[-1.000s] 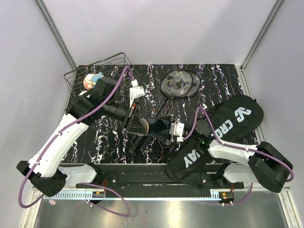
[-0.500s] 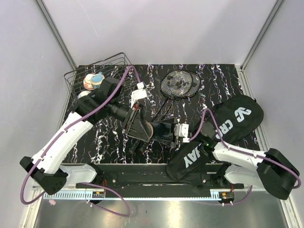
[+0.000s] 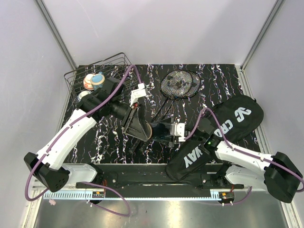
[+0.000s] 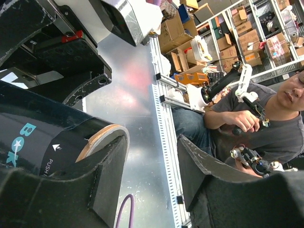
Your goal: Pack up the badminton gear
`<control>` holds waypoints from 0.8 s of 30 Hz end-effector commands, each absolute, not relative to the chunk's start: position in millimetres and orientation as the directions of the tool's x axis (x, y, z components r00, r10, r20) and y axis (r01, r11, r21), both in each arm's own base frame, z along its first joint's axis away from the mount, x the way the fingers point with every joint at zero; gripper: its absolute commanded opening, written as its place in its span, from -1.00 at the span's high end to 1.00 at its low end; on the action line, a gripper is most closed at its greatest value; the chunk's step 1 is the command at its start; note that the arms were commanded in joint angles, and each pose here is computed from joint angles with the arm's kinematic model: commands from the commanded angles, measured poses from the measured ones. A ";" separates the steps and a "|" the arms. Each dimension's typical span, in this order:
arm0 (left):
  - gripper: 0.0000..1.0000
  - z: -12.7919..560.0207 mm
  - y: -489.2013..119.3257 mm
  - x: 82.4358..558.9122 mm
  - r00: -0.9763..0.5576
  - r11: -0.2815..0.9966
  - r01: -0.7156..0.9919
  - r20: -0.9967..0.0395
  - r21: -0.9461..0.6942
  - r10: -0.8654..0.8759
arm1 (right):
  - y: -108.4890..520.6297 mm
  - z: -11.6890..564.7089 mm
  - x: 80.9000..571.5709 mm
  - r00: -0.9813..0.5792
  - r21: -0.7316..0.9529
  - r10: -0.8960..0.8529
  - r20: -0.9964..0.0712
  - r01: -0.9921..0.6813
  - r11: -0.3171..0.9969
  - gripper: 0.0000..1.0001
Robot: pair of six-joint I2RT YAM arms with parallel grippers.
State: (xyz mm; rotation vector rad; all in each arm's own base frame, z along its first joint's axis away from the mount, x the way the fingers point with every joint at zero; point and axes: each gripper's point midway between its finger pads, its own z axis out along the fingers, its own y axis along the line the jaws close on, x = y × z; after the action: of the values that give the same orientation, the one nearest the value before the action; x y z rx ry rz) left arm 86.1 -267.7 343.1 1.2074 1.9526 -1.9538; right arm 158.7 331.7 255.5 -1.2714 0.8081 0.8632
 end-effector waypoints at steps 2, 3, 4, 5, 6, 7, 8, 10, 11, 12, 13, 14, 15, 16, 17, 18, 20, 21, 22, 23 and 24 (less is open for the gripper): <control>-0.12 234.8 -293.5 150.2 -0.720 0.199 0.643 -0.495 -0.740 0.486 | 347.9 400.5 104.7 0.656 -0.675 0.421 -0.627 -0.727 0.128 0.35; -0.13 232.9 -293.0 152.1 -0.720 0.208 0.647 -0.496 -0.734 0.485 | 349.5 398.7 103.6 0.654 -0.674 0.413 -0.633 -0.729 0.122 0.35; -0.17 232.7 -292.6 153.3 -0.717 0.218 0.654 -0.502 -0.724 0.484 | 349.1 399.3 104.8 0.659 -0.674 0.412 -0.630 -0.727 0.132 0.36; -0.19 233.4 -291.7 156.0 -0.714 0.235 0.665 -0.511 -0.709 0.479 | 347.5 398.0 106.4 0.658 -0.666 0.410 -0.632 -0.731 0.146 0.36; -0.22 231.0 -289.7 161.4 -0.712 0.272 0.678 -0.519 -0.683 0.472 | 346.2 399.7 106.9 0.660 -0.663 0.415 -0.626 -0.731 0.163 0.35; -0.26 237.6 -287.5 163.0 -0.702 0.280 0.696 -0.544 -0.662 0.459 | 346.7 396.9 109.2 0.658 -0.656 0.406 -0.635 -0.736 0.166 0.35; -0.34 245.7 -286.8 167.1 -0.690 0.290 0.714 -0.573 -0.637 0.442 | 346.8 394.0 112.9 0.661 -0.653 0.389 -0.642 -0.737 0.176 0.36; -0.46 267.0 -277.5 175.2 -0.669 0.337 0.743 -0.636 -0.578 0.384 | 348.8 384.2 118.9 0.656 -0.641 0.360 -0.663 -0.746 0.180 0.36; -0.56 281.8 -273.7 180.7 -0.650 0.356 0.759 -0.674 -0.546 0.351 | 350.9 374.3 124.0 0.649 -0.627 0.339 -0.681 -0.756 0.187 0.36; -0.59 290.3 -266.5 188.7 -0.642 0.411 0.756 -0.699 -0.510 0.315 | 351.2 371.0 127.5 0.649 -0.622 0.328 -0.686 -0.758 0.197 0.37; -0.61 311.4 -253.7 190.7 -0.613 0.440 0.763 -0.746 -0.473 0.260 | 352.4 367.3 130.3 0.641 -0.611 0.317 -0.699 -0.766 0.201 0.37; -0.64 331.1 -245.1 193.9 -0.583 0.468 0.765 -0.784 -0.442 0.213 | 353.9 364.0 139.6 0.634 -0.591 0.291 -0.717 -0.774 0.228 0.37; -0.69 343.6 -234.2 199.6 -0.561 0.524 0.746 -0.812 -0.410 0.163 | 355.3 361.9 144.9 0.626 -0.577 0.276 -0.729 -0.780 0.244 0.36; -0.74 368.5 -219.0 191.6 -0.492 0.550 0.752 -0.865 -0.362 0.104 | 355.9 360.7 152.2 0.623 -0.564 0.260 -0.738 -0.781 0.269 0.37; -0.85 386.1 -206.7 191.9 -0.443 0.600 0.731 -0.895 -0.326 0.054 | 357.5 358.6 166.8 0.606 -0.529 0.227 -0.762 -0.785 0.323 0.35; -0.94 396.7 -186.4 200.6 -0.406 0.699 0.651 -0.914 -0.297 -0.010 | 357.5 360.7 176.1 0.597 -0.506 0.213 -0.773 -0.783 0.361 0.32; -0.97 420.9 -146.0 192.6 -0.308 0.804 0.535 -0.946 -0.261 -0.103 | 357.5 370.6 199.9 0.566 -0.436 0.190 -0.802 -0.774 0.459 0.27; -0.98 425.3 -134.1 188.4 -0.289 0.827 0.494 -0.948 -0.269 -0.135 | 358.0 372.5 208.7 0.540 -0.405 0.177 -0.823 -0.775 0.486 0.24; -0.98 431.0 -120.0 179.0 -0.253 0.844 0.467 -0.954 -0.264 -0.159 | 353.8 377.5 225.5 0.478 -0.313 0.177 -0.860 -0.769 0.558 0.21; -0.98 427.1 -101.6 180.6 -0.238 0.888 0.384 -0.956 -0.253 -0.170 | 352.7 398.1 235.5 0.455 -0.253 0.207 -0.866 -0.756 0.603 0.22; -0.98 425.9 -90.5 178.0 -0.226 0.904 0.337 -0.954 -0.265 -0.196 | 349.3 406.1 244.3 0.425 -0.193 0.228 -0.876 -0.741 0.643 0.22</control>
State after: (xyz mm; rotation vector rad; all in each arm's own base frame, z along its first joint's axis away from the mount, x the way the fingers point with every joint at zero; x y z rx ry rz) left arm 156.6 -166.7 400.1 0.5095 1.8366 -0.8242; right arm 207.1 368.3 298.1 -1.0580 0.9543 0.6704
